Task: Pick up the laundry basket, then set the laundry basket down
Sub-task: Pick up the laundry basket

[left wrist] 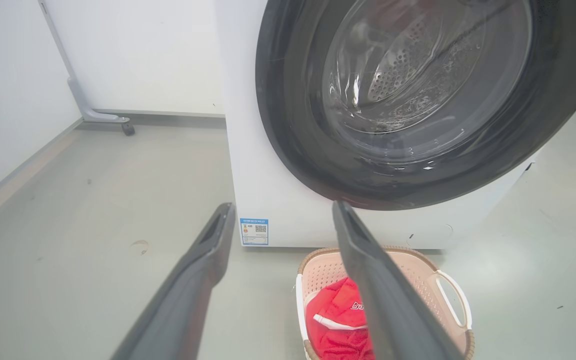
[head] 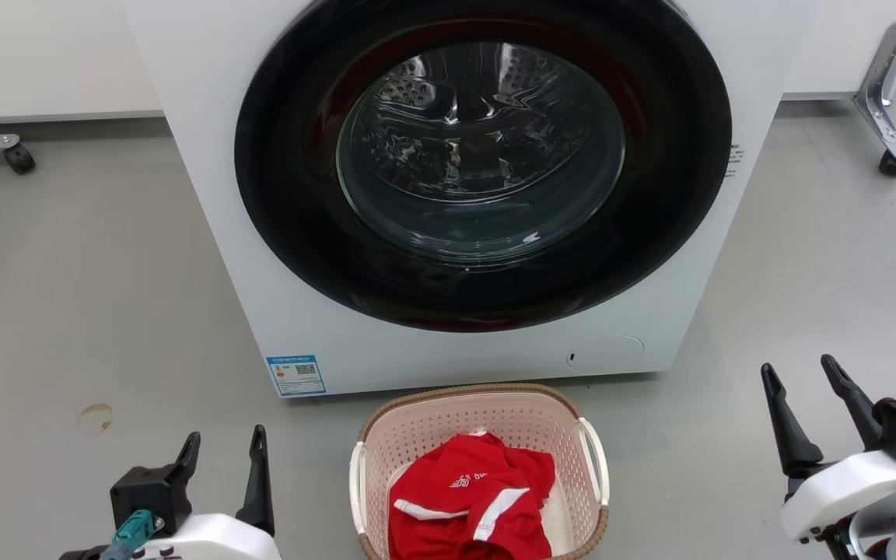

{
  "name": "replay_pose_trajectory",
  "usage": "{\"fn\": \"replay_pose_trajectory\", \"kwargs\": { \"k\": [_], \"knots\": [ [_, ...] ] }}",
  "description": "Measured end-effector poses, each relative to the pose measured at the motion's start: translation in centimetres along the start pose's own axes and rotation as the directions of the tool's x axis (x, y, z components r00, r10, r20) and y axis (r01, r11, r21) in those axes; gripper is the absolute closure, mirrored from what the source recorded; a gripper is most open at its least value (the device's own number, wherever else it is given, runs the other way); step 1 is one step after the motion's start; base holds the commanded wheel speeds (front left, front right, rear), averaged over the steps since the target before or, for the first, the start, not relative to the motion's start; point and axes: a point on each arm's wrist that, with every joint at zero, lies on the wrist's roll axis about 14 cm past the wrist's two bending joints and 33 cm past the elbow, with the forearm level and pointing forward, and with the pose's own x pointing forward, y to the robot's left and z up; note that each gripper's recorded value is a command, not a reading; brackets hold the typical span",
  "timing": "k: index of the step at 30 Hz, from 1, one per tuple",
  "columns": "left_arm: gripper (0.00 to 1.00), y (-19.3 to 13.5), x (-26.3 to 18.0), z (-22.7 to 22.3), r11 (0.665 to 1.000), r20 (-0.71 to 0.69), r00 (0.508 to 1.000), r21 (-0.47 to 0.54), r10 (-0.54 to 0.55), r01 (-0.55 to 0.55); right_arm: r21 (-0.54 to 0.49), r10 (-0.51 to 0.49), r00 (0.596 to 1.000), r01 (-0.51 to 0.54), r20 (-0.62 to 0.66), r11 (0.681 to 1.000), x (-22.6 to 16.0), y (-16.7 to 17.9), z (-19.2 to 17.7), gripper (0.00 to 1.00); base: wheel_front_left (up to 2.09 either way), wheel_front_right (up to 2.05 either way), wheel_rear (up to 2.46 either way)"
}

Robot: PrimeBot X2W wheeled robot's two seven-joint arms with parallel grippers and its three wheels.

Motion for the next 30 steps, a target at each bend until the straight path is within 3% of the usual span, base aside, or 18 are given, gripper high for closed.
{"fn": "replay_pose_trajectory", "kwargs": {
  "k": [8,17,30],
  "knots": [
    [0.00,0.2,0.8,-1.4,1.000,-0.066,0.998,0.006,0.001,-0.001,0.008,-0.006,0.997,0.006,-0.078,1.000,0.6,-0.3,-2.2,0.00,0.00,0.00,0.00],
    [0.00,-0.6,4.6,-2.9,1.000,-0.120,0.993,-0.017,-0.012,0.010,0.019,-0.018,0.988,0.022,-0.154,1.000,3.6,-1.3,-5.2,0.00,0.00,0.00,0.00],
    [0.00,-1.5,10.6,-10.8,0.995,-0.247,0.969,-0.104,-0.027,0.002,0.096,-0.021,0.951,0.053,-0.307,0.994,6.9,-2.5,-13.3,0.00,0.00,0.00,0.00]
  ]
}}
